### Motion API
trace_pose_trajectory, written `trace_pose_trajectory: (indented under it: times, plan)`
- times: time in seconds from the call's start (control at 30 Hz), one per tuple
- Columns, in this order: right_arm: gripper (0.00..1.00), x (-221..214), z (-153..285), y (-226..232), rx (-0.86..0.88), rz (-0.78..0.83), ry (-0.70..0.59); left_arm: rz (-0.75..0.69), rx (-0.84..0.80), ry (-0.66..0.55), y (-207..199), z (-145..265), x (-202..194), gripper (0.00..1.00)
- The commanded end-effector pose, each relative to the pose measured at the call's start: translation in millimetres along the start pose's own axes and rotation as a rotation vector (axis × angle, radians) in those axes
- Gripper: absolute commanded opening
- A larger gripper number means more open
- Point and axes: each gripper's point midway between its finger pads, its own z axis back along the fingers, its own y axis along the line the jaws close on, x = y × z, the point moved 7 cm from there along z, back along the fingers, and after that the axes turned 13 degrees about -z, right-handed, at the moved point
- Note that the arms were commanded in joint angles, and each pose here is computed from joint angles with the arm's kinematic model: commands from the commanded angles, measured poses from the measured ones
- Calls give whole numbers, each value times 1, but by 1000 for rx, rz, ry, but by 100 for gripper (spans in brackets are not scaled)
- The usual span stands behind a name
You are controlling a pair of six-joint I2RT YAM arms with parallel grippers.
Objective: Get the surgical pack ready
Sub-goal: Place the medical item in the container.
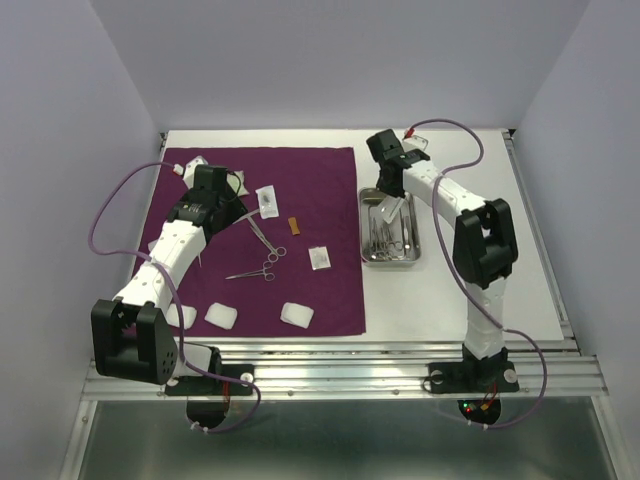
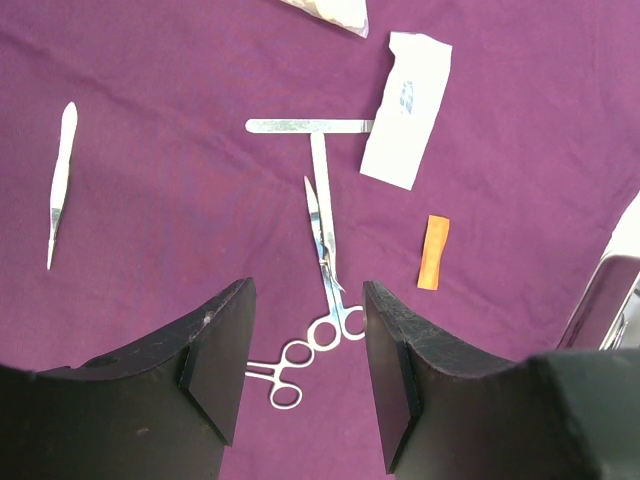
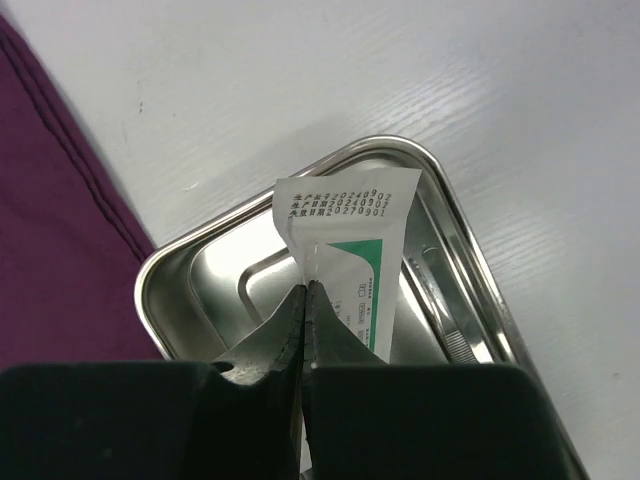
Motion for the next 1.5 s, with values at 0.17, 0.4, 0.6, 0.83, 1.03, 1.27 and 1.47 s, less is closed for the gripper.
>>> trace_pose_trajectory:
  times: [0.17, 0.4, 0.6, 0.83, 1.03, 1.27, 1.47]
  plan:
    - [1, -2, -4, 24, -20, -189, 70, -6, -5, -38, 0, 7, 10, 58]
    - [1, -1, -16, 26, -86, -363, 129, -14, 8, -36, 3, 7, 8, 58]
    - [1, -6, -18, 19, -192, -440, 132, -18, 17, -37, 4, 7, 7, 57]
    - [1, -13, -27, 9, -248, -533, 126, -25, 25, -41, 6, 8, 7, 57]
    - [11, -21, -38, 6, -277, -556, 148, -27, 26, -53, 7, 11, 9, 57]
    - [41, -11, -35, 5, -268, -562, 92, -32, 35, -54, 8, 13, 8, 57]
    - [56, -6, -32, 14, -201, -516, 108, -30, 33, -54, 9, 12, 8, 57]
